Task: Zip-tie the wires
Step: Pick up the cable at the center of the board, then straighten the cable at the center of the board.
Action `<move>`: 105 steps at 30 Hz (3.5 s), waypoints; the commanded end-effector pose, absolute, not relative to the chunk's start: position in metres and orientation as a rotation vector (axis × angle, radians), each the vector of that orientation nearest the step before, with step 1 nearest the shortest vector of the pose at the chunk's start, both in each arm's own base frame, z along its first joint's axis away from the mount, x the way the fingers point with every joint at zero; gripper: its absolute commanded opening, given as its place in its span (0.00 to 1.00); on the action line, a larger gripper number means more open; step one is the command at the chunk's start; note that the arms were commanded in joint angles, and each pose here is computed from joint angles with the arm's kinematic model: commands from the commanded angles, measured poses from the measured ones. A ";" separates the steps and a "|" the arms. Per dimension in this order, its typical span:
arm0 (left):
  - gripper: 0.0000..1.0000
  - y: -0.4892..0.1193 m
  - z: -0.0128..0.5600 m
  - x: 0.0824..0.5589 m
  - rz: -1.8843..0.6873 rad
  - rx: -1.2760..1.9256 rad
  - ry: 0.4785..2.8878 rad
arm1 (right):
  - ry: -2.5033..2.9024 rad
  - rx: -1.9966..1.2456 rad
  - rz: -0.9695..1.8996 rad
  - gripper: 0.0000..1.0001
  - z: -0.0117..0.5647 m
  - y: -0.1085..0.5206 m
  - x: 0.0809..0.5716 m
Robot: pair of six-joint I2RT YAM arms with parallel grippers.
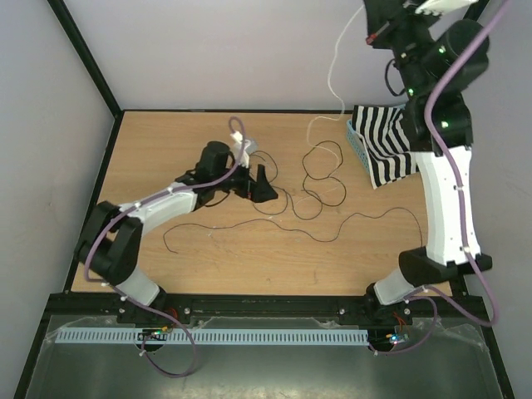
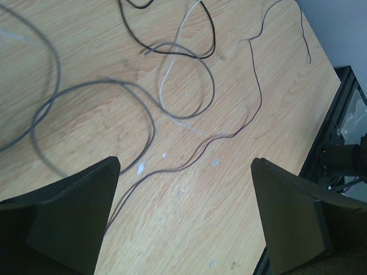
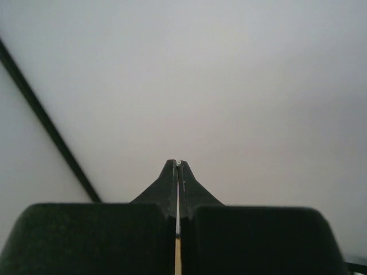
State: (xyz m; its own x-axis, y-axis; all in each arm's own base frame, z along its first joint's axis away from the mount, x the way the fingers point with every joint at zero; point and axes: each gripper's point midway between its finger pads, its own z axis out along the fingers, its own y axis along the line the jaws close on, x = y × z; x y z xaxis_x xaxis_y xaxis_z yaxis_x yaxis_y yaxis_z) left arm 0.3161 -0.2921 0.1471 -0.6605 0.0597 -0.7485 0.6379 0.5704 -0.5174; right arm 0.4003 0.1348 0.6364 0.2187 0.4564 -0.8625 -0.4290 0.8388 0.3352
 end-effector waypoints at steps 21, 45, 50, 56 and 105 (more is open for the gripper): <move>0.99 -0.489 0.116 0.346 -1.240 0.927 1.922 | 1.194 0.089 0.386 0.00 0.632 0.078 0.323; 0.74 -0.572 0.134 0.362 -1.496 0.785 1.701 | 1.172 0.167 0.332 0.00 0.626 0.052 0.288; 0.45 -0.575 0.137 0.363 -1.515 0.778 1.673 | 1.174 0.168 0.348 0.00 0.624 0.053 0.287; 0.04 -0.559 0.163 0.381 -1.525 0.740 1.638 | 1.201 0.189 0.335 0.00 0.611 0.051 0.290; 0.00 -0.085 0.315 0.268 -0.285 0.312 1.974 | 1.646 -0.103 0.817 0.00 0.445 0.213 0.317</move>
State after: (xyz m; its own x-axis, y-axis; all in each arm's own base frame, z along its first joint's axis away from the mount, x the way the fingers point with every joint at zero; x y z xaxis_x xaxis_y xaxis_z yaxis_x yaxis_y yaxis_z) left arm 0.2954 -0.1300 0.3490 -0.2642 -0.0470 -0.9633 0.4880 0.8550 -0.1756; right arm 0.3249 0.1867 0.4397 -0.2658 0.3511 -0.8978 -0.4402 0.7844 0.4370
